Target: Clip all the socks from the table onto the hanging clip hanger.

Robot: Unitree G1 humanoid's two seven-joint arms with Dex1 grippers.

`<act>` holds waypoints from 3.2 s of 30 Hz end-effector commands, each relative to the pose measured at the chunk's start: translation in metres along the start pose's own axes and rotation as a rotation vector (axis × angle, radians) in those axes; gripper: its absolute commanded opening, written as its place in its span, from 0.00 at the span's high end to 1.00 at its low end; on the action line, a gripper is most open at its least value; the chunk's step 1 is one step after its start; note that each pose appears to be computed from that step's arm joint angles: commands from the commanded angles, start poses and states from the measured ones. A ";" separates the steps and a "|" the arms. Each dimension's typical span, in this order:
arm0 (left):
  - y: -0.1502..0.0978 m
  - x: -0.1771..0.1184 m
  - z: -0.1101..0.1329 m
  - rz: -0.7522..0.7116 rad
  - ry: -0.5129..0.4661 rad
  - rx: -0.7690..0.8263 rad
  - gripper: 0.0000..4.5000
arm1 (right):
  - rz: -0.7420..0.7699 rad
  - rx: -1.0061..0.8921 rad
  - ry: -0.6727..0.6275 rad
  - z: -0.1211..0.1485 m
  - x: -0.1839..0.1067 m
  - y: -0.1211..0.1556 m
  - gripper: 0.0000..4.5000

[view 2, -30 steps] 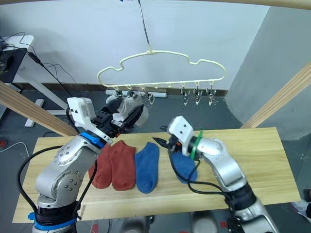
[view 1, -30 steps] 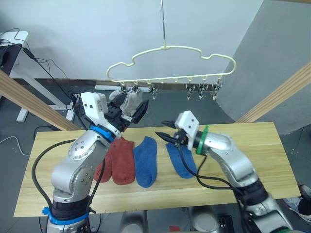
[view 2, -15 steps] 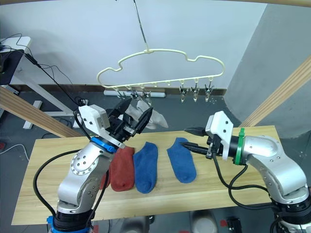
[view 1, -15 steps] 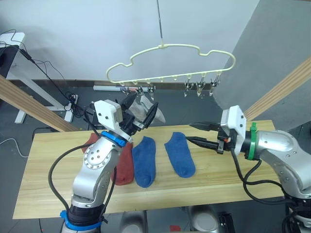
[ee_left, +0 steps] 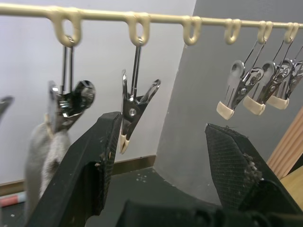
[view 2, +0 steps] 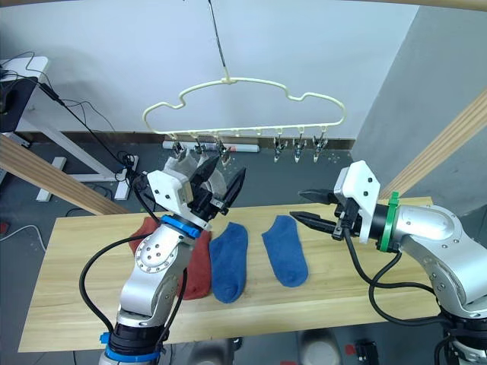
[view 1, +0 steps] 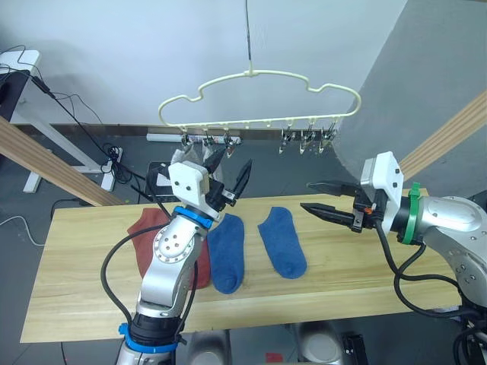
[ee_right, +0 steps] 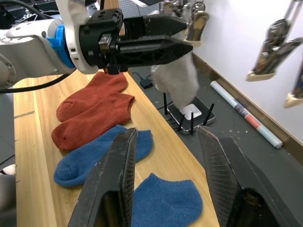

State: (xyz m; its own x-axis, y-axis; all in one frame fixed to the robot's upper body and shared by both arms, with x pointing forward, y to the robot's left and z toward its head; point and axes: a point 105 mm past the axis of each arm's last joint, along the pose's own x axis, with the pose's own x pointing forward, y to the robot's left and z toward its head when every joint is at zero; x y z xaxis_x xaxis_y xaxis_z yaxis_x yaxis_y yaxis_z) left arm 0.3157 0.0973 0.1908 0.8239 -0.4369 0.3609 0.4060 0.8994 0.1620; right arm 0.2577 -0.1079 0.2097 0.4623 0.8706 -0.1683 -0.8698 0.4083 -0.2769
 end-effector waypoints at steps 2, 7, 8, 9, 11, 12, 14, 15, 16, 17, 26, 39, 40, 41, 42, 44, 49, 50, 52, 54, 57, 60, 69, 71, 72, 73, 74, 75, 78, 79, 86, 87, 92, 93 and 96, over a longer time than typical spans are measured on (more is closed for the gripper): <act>0.001 0.004 0.010 0.016 -0.059 0.021 0.32 | -0.005 -0.039 -0.025 0.010 -0.004 0.002 0.54; 0.004 0.008 0.011 0.034 -0.072 0.020 0.32 | -0.007 -0.042 -0.028 0.011 -0.004 0.001 0.54; 0.005 0.009 0.011 0.038 -0.077 0.022 0.32 | -0.008 -0.042 -0.029 0.011 -0.004 0.001 0.54; 0.006 0.010 0.012 0.044 -0.082 0.023 0.32 | -0.009 -0.041 -0.029 0.011 -0.004 0.001 0.54; 0.008 0.012 0.013 0.048 -0.090 0.026 0.32 | -0.010 -0.041 -0.029 0.011 -0.004 0.001 0.54; 0.009 0.013 0.014 0.055 -0.098 0.030 0.32 | -0.011 -0.041 -0.029 0.011 -0.004 0.001 0.54; 0.010 0.015 0.015 0.054 -0.102 0.031 0.32 | -0.010 -0.040 -0.031 0.012 -0.004 0.001 0.54; 0.009 0.015 0.016 0.054 -0.106 0.031 0.32 | -0.009 -0.038 -0.032 0.012 -0.004 0.001 0.54; 0.009 0.016 0.017 0.053 -0.109 0.031 0.32 | -0.009 -0.037 -0.032 0.012 -0.004 0.001 0.54; 0.008 0.016 0.018 0.054 -0.112 0.030 0.32 | -0.008 -0.037 -0.032 0.012 -0.004 0.001 0.54; 0.004 0.016 0.025 0.103 -0.123 0.042 0.32 | 0.003 -0.026 -0.024 0.012 -0.006 -0.001 0.54; 0.003 0.012 0.023 0.165 -0.109 0.062 0.43 | 0.026 0.004 -0.027 0.014 -0.009 0.001 0.54; 0.003 0.012 0.022 0.165 -0.105 0.065 0.49 | 0.026 0.005 -0.027 0.014 -0.009 0.001 0.54; 0.003 0.013 0.022 0.165 -0.102 0.067 0.49 | 0.026 0.006 -0.027 0.014 -0.009 0.001 0.54; 0.003 0.013 0.022 0.166 -0.100 0.068 0.49 | 0.025 0.006 -0.027 0.014 -0.009 0.001 0.54; 0.003 0.013 0.022 0.168 -0.099 0.070 0.49 | 0.026 0.006 -0.026 0.014 -0.009 0.001 0.54; 0.004 0.014 0.023 0.173 -0.099 0.078 0.49 | 0.025 0.012 -0.024 0.013 -0.009 0.000 0.54; 0.004 0.014 0.024 0.173 -0.100 0.080 0.49 | 0.025 0.014 -0.023 0.012 -0.009 0.000 0.54; 0.005 0.014 0.024 0.175 -0.100 0.085 0.49 | 0.026 0.017 -0.024 0.012 -0.009 0.000 0.54; 0.006 0.014 0.024 0.177 -0.099 0.091 0.49 | 0.027 0.020 -0.025 0.012 -0.009 -0.001 0.54; 0.006 0.014 0.024 0.179 -0.097 0.095 0.49 | 0.027 0.023 -0.026 0.012 -0.009 -0.001 0.54; 0.008 0.014 0.026 0.183 -0.104 0.109 0.49 | 0.030 0.027 -0.028 0.011 -0.008 -0.001 0.54; 0.009 0.017 0.027 0.174 -0.117 0.125 0.68 | 0.033 0.033 -0.028 0.011 -0.008 0.000 0.54; 0.009 0.017 0.027 0.174 -0.118 0.128 0.79 | 0.033 0.033 -0.028 0.011 -0.008 0.000 0.54; 0.009 0.018 0.027 0.171 -0.119 0.128 0.85 | 0.033 0.033 -0.028 0.011 -0.008 0.000 0.54; 0.009 0.018 0.027 0.169 -0.119 0.127 0.89 | 0.032 0.033 -0.028 0.011 -0.008 0.000 0.54; 0.009 0.018 0.027 0.171 -0.120 0.128 0.92 | 0.032 0.034 -0.028 0.011 -0.008 0.000 0.54; 0.009 0.017 0.027 0.169 -0.121 0.128 0.95 | 0.032 0.033 -0.028 0.011 -0.008 0.000 0.54; 0.010 0.016 0.027 0.166 -0.122 0.130 1.00 | 0.033 0.035 -0.028 0.011 -0.008 0.001 0.54; 0.010 0.016 0.027 0.164 -0.122 0.131 1.00 | 0.034 0.036 -0.026 0.010 -0.007 0.001 0.54; 0.012 0.012 0.030 0.106 -0.114 0.107 1.00 | -0.055 0.053 0.173 -0.041 -0.003 0.009 0.50; 0.012 0.011 0.032 0.082 -0.115 0.100 1.00 | -0.067 0.063 0.197 -0.053 0.001 0.014 0.46; 0.014 0.011 0.037 0.019 -0.106 0.079 1.00 | -0.163 0.063 0.223 -0.081 0.026 0.022 0.12; 0.015 0.011 0.038 0.005 -0.104 0.076 1.00 | -0.188 0.074 0.227 -0.087 0.033 0.023 0.05; 0.013 0.010 0.041 -0.066 -0.087 0.061 1.00 | -0.273 0.085 0.260 -0.113 0.063 0.029 0.00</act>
State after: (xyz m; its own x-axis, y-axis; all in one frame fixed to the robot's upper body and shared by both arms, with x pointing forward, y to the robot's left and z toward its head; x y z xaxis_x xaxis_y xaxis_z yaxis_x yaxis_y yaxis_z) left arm 0.3234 0.1083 0.2187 0.8024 -0.4578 0.3827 0.3994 0.8886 0.2256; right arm 0.2790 -0.0770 0.0939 0.6661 0.6672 -0.3335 -0.7431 0.6325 -0.2187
